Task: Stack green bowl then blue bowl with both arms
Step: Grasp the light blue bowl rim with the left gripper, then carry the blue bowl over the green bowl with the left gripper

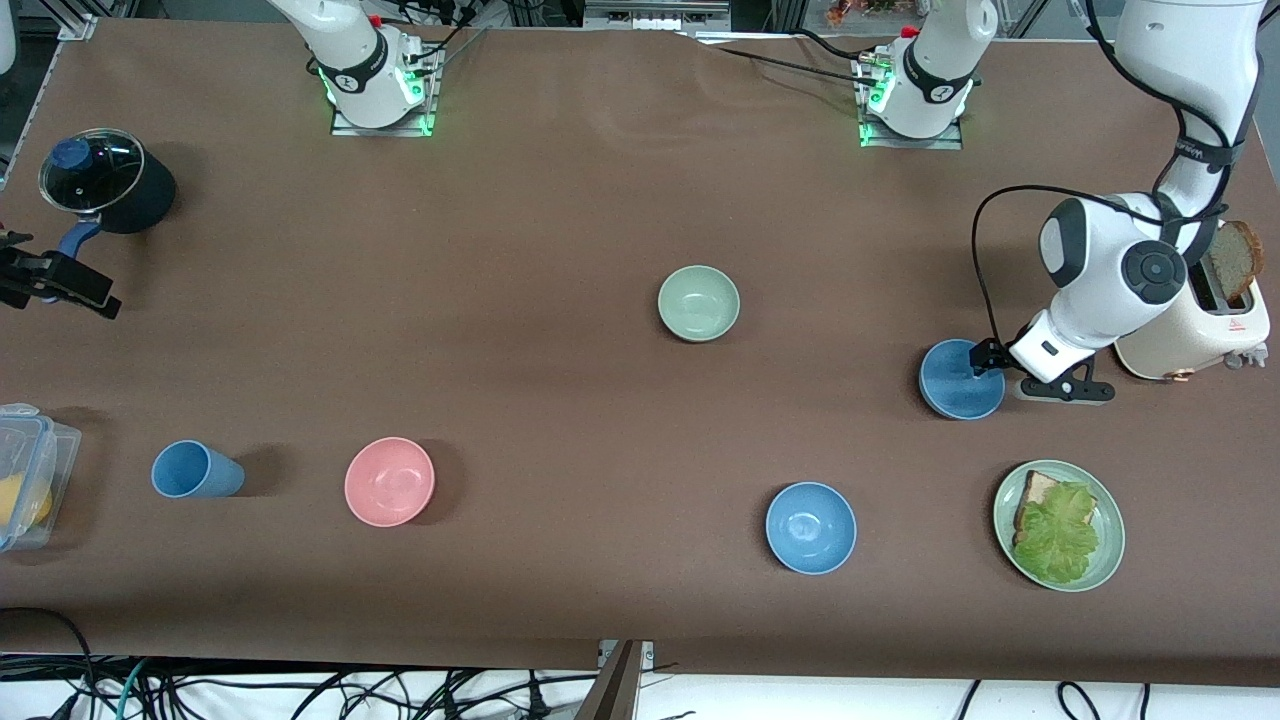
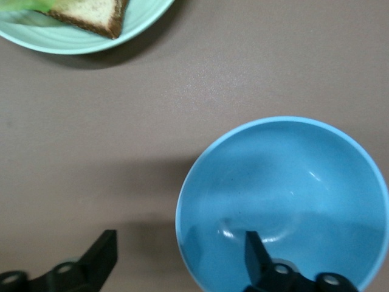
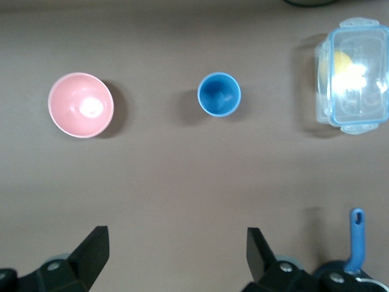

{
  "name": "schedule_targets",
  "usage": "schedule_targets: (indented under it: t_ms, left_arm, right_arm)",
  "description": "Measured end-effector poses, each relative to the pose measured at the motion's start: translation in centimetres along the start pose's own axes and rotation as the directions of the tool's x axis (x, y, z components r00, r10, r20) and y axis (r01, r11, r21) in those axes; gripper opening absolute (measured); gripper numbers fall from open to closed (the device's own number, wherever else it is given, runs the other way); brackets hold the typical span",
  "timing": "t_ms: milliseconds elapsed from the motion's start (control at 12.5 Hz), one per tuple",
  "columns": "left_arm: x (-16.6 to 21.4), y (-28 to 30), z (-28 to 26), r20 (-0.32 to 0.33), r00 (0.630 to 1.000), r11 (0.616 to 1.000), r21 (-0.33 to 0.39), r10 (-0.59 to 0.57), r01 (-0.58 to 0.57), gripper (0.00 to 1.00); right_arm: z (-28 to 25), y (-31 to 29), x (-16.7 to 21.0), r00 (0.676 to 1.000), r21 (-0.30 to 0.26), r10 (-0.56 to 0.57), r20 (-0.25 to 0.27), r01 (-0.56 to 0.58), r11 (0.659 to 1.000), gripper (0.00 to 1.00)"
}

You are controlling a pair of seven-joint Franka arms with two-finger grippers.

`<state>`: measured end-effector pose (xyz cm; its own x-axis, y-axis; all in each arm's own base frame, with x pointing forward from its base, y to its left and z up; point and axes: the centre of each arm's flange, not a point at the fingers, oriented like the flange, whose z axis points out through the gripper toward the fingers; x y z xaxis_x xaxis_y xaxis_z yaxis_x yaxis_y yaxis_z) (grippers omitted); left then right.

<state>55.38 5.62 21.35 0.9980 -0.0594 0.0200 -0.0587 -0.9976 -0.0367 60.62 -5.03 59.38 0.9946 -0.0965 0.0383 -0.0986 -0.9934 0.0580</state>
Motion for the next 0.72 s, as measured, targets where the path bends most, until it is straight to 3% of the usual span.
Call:
schedule_targets:
  t_ms: [479,718]
  left_arm:
    - [0.3,1.1,1.3,-0.001,1.000,1.000,-0.004,0.026,-0.026,0.12]
    - [0.7,1.9,-0.3,0.012,0.999,0.999,-0.004,0.041,-0.041,0.08]
  right_arm:
    - [0.6,1.2,-0.3,0.993,-0.004,-0.111,0.023,0.112,0.994,1.00]
    - [0.6,1.2,-0.3,0.993,-0.004,-0.116,0.023,0.116,0.993,1.00]
